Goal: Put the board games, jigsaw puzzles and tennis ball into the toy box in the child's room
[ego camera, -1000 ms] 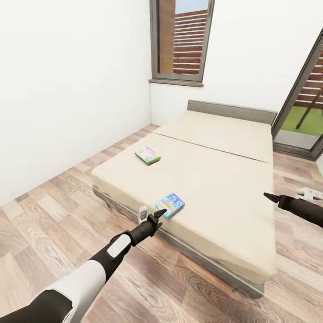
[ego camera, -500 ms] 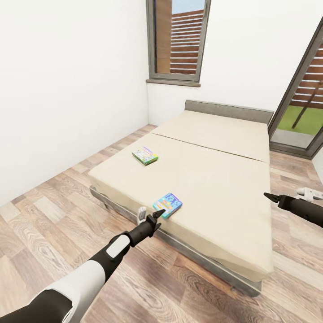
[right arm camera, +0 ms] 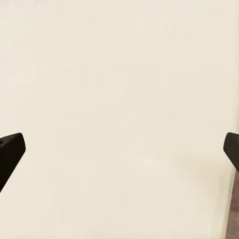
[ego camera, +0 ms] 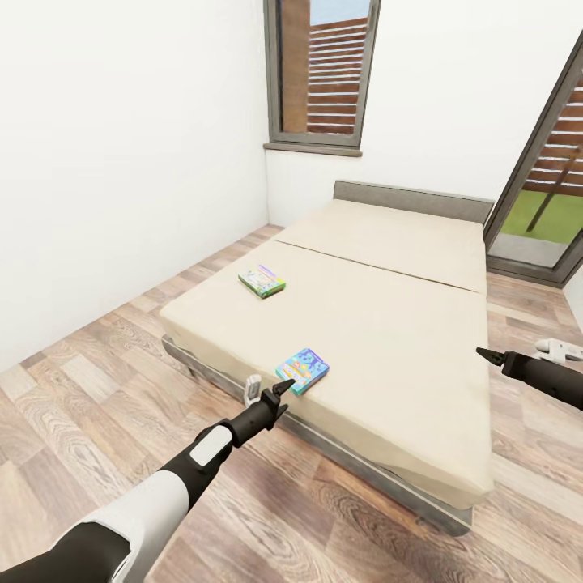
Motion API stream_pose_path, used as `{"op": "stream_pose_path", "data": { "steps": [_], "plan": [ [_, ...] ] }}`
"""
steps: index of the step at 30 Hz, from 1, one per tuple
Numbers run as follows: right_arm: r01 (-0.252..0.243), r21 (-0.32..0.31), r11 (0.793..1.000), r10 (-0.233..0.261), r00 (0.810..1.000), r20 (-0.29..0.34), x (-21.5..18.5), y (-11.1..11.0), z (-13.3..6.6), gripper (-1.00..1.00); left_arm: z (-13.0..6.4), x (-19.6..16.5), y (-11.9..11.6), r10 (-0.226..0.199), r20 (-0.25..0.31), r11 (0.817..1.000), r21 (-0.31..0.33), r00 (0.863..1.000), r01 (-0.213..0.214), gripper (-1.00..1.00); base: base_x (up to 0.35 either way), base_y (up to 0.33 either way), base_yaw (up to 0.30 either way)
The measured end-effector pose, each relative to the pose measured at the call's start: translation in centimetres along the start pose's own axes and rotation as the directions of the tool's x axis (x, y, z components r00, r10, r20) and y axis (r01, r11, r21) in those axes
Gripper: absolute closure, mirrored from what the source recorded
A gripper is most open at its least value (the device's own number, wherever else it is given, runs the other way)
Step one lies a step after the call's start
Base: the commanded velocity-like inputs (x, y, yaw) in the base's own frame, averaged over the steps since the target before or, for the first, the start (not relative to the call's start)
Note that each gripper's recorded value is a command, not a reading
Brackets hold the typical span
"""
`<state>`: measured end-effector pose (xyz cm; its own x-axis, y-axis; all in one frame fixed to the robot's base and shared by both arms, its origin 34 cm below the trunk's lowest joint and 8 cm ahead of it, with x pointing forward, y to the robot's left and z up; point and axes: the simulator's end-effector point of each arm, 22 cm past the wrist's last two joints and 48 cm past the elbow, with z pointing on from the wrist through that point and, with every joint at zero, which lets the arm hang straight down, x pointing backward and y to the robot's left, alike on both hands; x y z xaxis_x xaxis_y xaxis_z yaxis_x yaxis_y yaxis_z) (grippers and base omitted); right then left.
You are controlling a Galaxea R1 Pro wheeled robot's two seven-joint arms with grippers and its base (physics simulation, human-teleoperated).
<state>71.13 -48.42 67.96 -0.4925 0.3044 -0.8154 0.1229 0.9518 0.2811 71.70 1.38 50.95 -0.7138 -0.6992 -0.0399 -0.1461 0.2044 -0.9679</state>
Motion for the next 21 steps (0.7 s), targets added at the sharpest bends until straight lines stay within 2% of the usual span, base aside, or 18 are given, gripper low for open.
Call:
{"op": "stream_pose_path", "data": {
  "steps": [21],
  "plan": [
    [0.001, -0.001, 1.0, -0.001, 1.0, 0.001, 0.0, 0.1, 0.0, -1.0, -0.3, -1.2, 0.1, 0.008, 0.013, 1.0, -0.005, 1.0, -0.008, -1.0, 0.0, 0.0, 0.0]
  ]
}}
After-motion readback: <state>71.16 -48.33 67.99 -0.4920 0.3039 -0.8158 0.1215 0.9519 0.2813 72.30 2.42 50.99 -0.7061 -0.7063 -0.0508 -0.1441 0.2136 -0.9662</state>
